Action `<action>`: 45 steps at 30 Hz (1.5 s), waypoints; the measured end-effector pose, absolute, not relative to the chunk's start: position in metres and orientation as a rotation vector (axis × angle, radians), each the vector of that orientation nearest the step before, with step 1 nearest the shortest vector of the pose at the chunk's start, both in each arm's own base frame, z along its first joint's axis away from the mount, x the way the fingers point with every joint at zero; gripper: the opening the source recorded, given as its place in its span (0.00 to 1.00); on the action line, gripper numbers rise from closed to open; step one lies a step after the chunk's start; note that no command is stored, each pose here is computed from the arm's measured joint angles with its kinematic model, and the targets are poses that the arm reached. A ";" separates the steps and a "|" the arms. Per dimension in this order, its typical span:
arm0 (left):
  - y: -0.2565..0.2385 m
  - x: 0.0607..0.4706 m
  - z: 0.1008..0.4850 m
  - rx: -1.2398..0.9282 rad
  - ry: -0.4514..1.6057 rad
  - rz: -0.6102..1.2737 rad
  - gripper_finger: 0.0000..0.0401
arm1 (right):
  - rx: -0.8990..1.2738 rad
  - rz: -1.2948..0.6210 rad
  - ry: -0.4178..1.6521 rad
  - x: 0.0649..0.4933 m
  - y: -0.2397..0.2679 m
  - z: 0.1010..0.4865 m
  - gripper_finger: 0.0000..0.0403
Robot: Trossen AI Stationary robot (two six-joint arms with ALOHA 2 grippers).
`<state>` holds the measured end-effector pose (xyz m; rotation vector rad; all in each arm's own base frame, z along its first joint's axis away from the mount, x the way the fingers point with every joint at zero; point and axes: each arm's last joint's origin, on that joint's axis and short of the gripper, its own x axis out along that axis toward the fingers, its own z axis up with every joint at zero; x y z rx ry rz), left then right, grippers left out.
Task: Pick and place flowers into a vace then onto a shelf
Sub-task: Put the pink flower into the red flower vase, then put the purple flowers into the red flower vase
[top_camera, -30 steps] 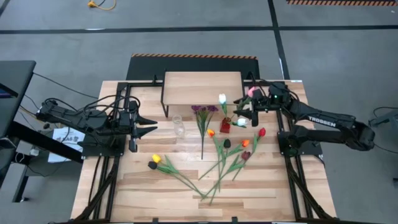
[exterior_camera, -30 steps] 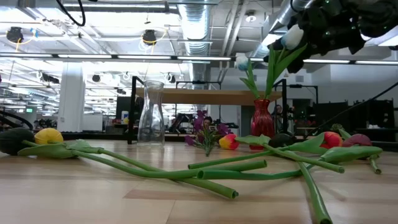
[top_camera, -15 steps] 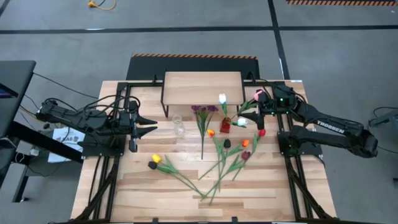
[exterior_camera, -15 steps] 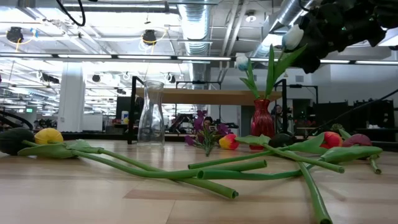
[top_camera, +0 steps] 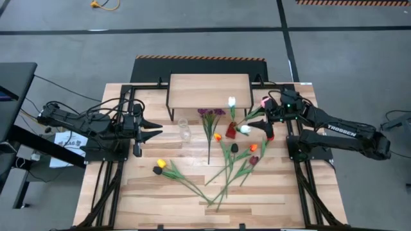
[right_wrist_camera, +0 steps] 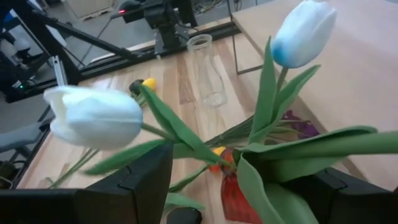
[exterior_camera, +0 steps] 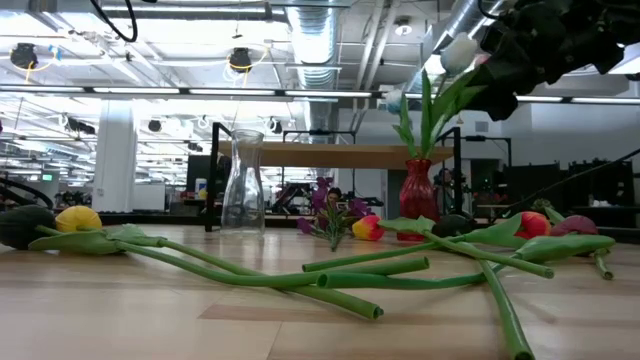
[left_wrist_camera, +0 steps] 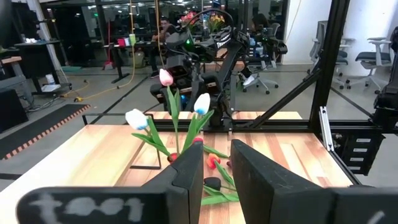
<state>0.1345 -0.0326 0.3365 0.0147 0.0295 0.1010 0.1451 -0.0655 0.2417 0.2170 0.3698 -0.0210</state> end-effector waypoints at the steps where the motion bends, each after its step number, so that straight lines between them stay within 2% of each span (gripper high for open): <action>1: -0.033 0.134 0.337 0.015 0.029 0.101 0.18 | 0.212 -0.019 0.372 0.145 -0.065 0.242 0.61; 26: -0.033 0.134 0.337 0.014 0.029 0.101 0.18 | 0.121 -0.065 0.452 0.142 -0.066 0.235 0.61; 37: -0.033 0.134 0.336 0.015 0.030 0.101 0.18 | 0.133 -0.104 0.520 0.138 -0.065 0.253 0.61; 45: -0.033 0.134 0.335 0.004 0.041 0.102 0.18 | 0.243 -0.134 0.611 0.133 -0.060 0.256 0.61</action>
